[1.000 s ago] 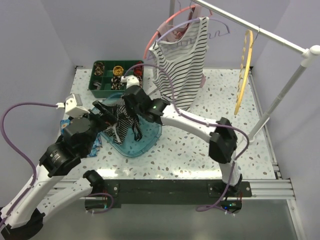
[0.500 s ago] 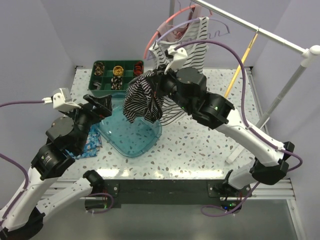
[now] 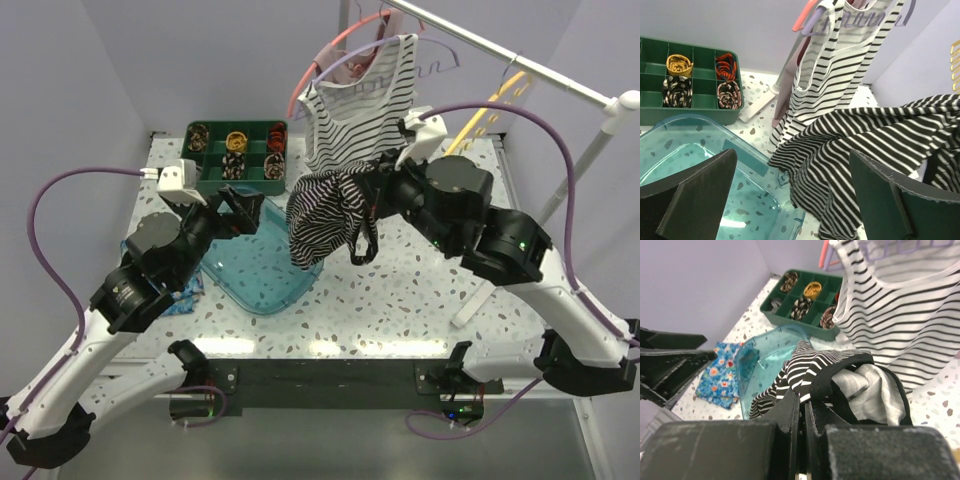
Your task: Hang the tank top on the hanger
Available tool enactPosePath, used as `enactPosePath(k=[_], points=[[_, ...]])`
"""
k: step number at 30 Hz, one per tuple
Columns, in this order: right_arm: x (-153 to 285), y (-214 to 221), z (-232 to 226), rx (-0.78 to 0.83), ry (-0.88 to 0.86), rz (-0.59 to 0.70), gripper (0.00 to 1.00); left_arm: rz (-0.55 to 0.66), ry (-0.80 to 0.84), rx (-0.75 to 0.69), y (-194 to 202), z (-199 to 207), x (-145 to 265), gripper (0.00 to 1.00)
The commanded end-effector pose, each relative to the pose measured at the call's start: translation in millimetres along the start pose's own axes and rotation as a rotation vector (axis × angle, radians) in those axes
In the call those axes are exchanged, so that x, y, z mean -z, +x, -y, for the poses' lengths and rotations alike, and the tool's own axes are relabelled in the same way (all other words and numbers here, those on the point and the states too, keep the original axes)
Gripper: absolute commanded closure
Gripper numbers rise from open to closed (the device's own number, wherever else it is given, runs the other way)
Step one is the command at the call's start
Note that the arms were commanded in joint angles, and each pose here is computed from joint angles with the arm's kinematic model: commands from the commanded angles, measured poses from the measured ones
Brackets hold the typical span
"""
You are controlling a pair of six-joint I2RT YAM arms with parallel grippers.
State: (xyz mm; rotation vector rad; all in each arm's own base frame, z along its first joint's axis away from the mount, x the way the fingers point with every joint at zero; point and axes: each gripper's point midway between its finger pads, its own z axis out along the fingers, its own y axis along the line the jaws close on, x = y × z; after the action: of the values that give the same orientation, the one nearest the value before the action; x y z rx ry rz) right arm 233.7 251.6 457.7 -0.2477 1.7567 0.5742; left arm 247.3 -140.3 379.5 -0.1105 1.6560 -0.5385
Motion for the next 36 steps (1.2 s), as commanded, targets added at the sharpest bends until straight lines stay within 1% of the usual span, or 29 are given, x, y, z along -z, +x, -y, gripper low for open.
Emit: enactPosePath(k=[1,4,8,11,13,14,16,17,18,19,20,21,22,23,25,26,27,28,29,30,31,32,33,34,36], points=[[22.8,-12.7,16.4,0.021,0.029,0.031,1.00,0.026,0.051,-0.009,-7.1,10.9,-3.7,0.00],[31.5,-18.8,19.9,0.027,0.032,0.032,1.00,0.020,0.047,-0.011,-5.2,10.7,-5.2,0.00],[49.5,-40.6,24.5,0.036,0.024,0.075,1.00,0.013,0.027,-0.019,-2.1,6.6,-6.7,0.00],[49.5,-40.2,17.9,0.067,-0.007,0.042,1.00,0.003,0.017,-0.020,2.6,4.5,-8.5,0.00],[31.3,-19.8,6.6,0.106,-0.026,-0.043,1.00,-0.001,0.009,-0.018,4.6,3.0,-9.1,0.00],[23.6,-0.5,-1.2,0.124,-0.054,-0.115,1.00,-0.008,0.002,-0.014,8.0,1.6,-10.0,0.00],[3.7,35.4,-10.0,0.135,-0.069,-0.213,1.00,-0.012,-0.017,-0.010,10.2,-1.8,-10.7,0.00],[-11.2,71.5,-16.8,0.127,-0.090,-0.286,1.00,-0.024,-0.035,-0.005,14.6,-6.0,-10.2,0.00],[-18.5,91.2,-19.8,0.122,-0.096,-0.322,1.00,-0.026,-0.047,-0.002,15.9,-8.6,-9.5,0.00],[-27.0,112.4,-22.0,0.113,-0.095,-0.359,0.97,-0.025,-0.070,-0.001,16.9,-13.5,-8.8,0.00],[-40.3,148.2,-23.8,0.091,-0.092,-0.407,0.85,-0.038,-0.089,0.000,22.8,-18.6,-7.7,0.00],[-42.4,172.5,-38.6,0.087,-0.155,-0.464,0.77,-0.040,-0.100,0.003,24.9,-21.8,-6.6,0.00],[-49.8,197.5,-44.0,0.106,-0.155,-0.515,0.70,-0.043,-0.111,0.003,27.9,-24.6,-6.5,0.00],[-49.7,214.4,-43.4,0.135,-0.130,-0.550,0.54,-0.053,-0.116,0.002,33.6,-27.3,-6.2,0.00],[-44.8,227.9,-44.4,0.211,-0.076,-0.545,0.40,-0.078,-0.117,-0.008,42.6,-28.9,-7.3,0.00],[-42.0,228.9,-42.8,0.208,-0.061,-0.538,0.31,-0.096,-0.119,-0.019,49.1,-30.0,-8.7,0.00],[-40.4,227.9,-36.9,0.209,-0.031,-0.521,0.28,-0.109,-0.119,-0.029,53.7,-30.6,-10.2,0.00],[-37.4,235.9,-27.7,0.209,-0.008,-0.522,0.25,-0.122,-0.102,-0.045,57.6,-28.6,-11.2,0.00],[-30.6,229.2,-21.6,0.167,0.011,-0.493,0.22,-0.149,-0.095,-0.064,68.2,-28.7,-15.2,0.00],[-26.4,228.0,-14.2,0.147,0.034,-0.474,0.22,-0.166,-0.079,-0.074,74.2,-26.6,-17.2,0.00],[-23.1,243.0,-0.1,0.145,0.073,-0.474,0.22,-0.188,-0.031,-0.091,80.2,-18.7,-20.0,0.01],[-14.5,236.2,6.9,0.070,0.090,-0.432,0.23,-0.224,-0.018,-0.109,92.7,-17.1,-25.0,0.03],[-10.9,241.3,13.1,0.039,0.102,-0.420,0.23,-0.245,0.007,-0.121,98.4,-12.4,-28.1,0.03],[-7.4,265.3,25.0,0.024,0.121,-0.434,0.23,-0.274,0.062,-0.140,105.9,-3.4,-30.3,0.05],[4.3,269.0,32.1,-0.091,0.116,-0.396,0.24,-0.337,0.112,-0.163,122.7,6.2,-37.9,0.08]])
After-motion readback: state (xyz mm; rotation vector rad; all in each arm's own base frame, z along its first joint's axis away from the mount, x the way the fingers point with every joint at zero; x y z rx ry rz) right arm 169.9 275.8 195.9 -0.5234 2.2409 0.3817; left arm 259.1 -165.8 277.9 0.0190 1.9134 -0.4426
